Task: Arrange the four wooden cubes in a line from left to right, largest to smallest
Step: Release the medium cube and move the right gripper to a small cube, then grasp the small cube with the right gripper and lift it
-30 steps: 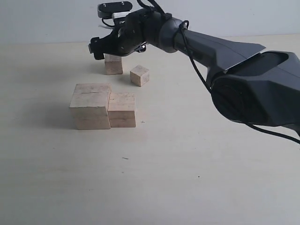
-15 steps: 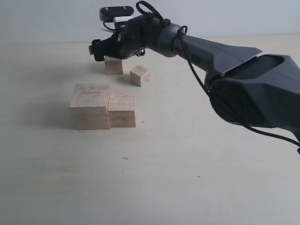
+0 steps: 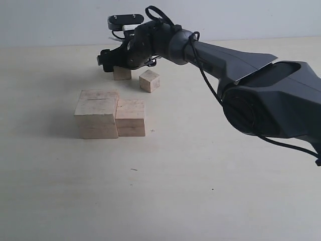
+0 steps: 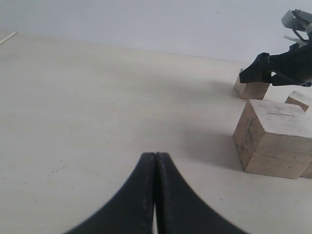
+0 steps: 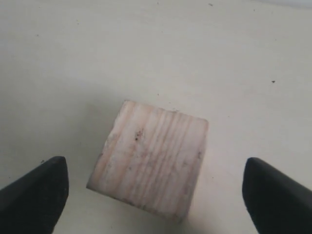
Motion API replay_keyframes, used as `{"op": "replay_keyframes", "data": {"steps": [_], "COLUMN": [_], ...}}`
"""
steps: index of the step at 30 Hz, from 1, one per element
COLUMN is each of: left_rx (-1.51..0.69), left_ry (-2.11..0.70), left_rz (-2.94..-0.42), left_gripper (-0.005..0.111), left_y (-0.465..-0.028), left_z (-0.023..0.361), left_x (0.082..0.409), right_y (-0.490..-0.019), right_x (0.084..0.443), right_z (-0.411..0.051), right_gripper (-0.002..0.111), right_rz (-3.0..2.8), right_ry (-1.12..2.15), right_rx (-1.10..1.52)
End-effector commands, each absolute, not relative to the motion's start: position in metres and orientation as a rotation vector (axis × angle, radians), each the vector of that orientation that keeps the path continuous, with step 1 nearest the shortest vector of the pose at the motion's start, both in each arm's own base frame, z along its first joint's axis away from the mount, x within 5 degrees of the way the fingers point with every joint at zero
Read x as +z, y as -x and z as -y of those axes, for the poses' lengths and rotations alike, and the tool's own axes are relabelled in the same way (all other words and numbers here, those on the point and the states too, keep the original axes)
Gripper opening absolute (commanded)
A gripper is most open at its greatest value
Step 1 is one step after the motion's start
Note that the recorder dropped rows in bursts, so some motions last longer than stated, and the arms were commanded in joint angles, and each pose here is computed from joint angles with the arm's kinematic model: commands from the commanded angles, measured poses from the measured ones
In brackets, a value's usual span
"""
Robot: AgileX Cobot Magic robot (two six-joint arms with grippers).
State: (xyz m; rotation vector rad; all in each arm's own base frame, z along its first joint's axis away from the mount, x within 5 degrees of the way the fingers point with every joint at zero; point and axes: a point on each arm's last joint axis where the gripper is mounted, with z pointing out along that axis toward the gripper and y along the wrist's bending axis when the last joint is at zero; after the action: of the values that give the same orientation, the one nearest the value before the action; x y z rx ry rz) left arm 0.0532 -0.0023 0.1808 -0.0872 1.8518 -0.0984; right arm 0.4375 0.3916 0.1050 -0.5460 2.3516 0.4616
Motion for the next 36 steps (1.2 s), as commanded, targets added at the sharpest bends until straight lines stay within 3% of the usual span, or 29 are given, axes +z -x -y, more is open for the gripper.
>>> {"op": "replay_keyframes", "data": {"steps": [1,3,5,10,13,20,25,32,36], "left_rx": [-0.111,-0.111,-0.111,-0.111,-0.111,-0.111,-0.111,-0.111,-0.111], "left_ry": [0.086,0.086,0.086,0.086,0.086,0.086,0.086,0.086,0.086], "left_rz": [-1.838,-1.838,-1.838,-1.838,-1.838,-1.838,-1.838,-1.838,-1.838], "left_gripper": [0.0,0.0,0.0,0.0,0.0,0.0,0.0,0.0,0.0], "left_y": [-0.053,-0.053,-0.053,-0.053,-0.053,-0.053,-0.053,-0.053,-0.053], "left_z": [0.003,0.003,0.003,0.003,0.003,0.003,0.003,0.003,0.003], "left_x": [0.181,0.181,0.181,0.181,0.181,0.181,0.181,0.181,0.181], "right_y": [-0.437,-0.437,-0.437,-0.435,-0.433,-0.418,-0.405,-0.366,-0.365], "right_x": [0.108,0.108,0.109,0.123,0.148,0.224,0.259,0.297,0.312], "right_z": [-0.391,-0.391,-0.391,-0.391,-0.389,-0.376,-0.36,-0.355,-0.328], "right_gripper": [0.086,0.082,0.069,0.019,0.0,0.0,0.0,0.0,0.0], "right_rz": [-2.357,-2.357,-2.356,-2.372,-2.363,-2.29,-2.275,-2.201,-2.112], "right_ry": [0.548,0.548,0.547,0.53,0.533,0.756,0.981,1.389,1.489], "right_rx": [0.456,0.456,0.457,0.48,0.483,0.391,0.309,0.57,0.638]}}
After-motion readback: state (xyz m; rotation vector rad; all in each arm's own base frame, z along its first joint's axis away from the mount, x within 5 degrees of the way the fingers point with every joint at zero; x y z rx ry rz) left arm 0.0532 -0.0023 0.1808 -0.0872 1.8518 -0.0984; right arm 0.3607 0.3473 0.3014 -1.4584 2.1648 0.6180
